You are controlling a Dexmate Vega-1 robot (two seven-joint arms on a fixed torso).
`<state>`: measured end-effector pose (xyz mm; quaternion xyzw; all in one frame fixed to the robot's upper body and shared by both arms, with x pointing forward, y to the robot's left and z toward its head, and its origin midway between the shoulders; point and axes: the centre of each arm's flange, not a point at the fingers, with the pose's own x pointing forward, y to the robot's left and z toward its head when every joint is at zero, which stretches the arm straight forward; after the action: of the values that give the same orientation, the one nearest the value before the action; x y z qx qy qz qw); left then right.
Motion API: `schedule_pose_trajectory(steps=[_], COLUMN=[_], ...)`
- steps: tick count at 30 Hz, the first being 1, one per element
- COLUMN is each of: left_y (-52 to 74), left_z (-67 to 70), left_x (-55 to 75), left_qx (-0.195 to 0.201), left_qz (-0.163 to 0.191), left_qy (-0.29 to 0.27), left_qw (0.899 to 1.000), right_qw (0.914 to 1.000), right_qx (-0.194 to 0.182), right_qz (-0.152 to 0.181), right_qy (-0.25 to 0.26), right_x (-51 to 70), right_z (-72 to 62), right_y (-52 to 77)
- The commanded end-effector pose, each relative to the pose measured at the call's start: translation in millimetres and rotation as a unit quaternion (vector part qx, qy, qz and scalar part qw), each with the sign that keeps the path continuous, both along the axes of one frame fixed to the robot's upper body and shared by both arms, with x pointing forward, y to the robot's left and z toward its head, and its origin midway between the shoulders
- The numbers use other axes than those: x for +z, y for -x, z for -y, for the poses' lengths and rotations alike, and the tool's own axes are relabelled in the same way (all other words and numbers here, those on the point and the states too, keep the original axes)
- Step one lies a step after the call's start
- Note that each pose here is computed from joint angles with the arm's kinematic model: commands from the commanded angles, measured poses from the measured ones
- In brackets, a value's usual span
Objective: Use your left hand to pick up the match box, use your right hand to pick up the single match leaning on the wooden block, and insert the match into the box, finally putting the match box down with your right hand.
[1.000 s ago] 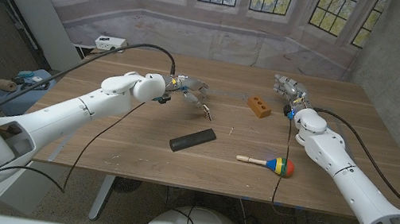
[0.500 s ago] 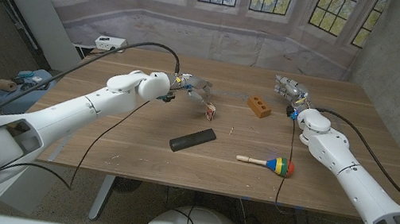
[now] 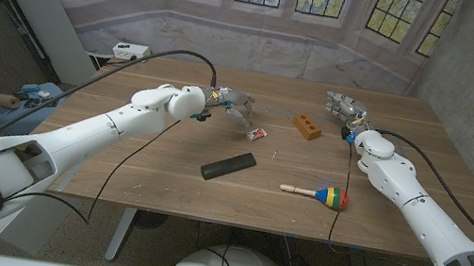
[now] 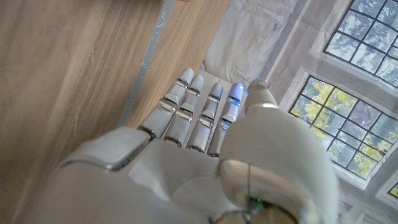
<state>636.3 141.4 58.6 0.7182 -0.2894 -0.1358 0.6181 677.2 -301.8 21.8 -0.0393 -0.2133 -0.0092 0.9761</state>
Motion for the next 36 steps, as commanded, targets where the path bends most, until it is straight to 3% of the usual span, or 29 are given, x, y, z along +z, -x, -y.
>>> schedule_pose_trajectory(steps=[1, 11, 21, 36], left_y=[6.9, 20.4, 32.3, 43.4], left_z=[-2.3, -14.7, -27.8, -40.4], left_x=[3.1, -1.1, -10.0, -17.3], left_qx=[0.004, 0.011, 0.014, 0.007], left_qz=[0.024, 0.037, 0.036, 0.033], left_qy=[0.019, 0.036, 0.093, 0.195], left_qw=[1.000, 0.999, 0.995, 0.980], right_qw=[1.0000, 0.9997, 0.9992, 0.9987], right_qx=[0.001, 0.008, 0.007, 0.014], right_qz=[0.005, 0.017, 0.030, 0.036], right_qy=[-0.004, -0.015, -0.026, -0.034], right_x=[-0.8, -3.4, -8.0, -15.3], right_z=[0.0, -12.0, -20.8, -27.2], right_y=[2.1, 8.2, 19.1, 30.8])
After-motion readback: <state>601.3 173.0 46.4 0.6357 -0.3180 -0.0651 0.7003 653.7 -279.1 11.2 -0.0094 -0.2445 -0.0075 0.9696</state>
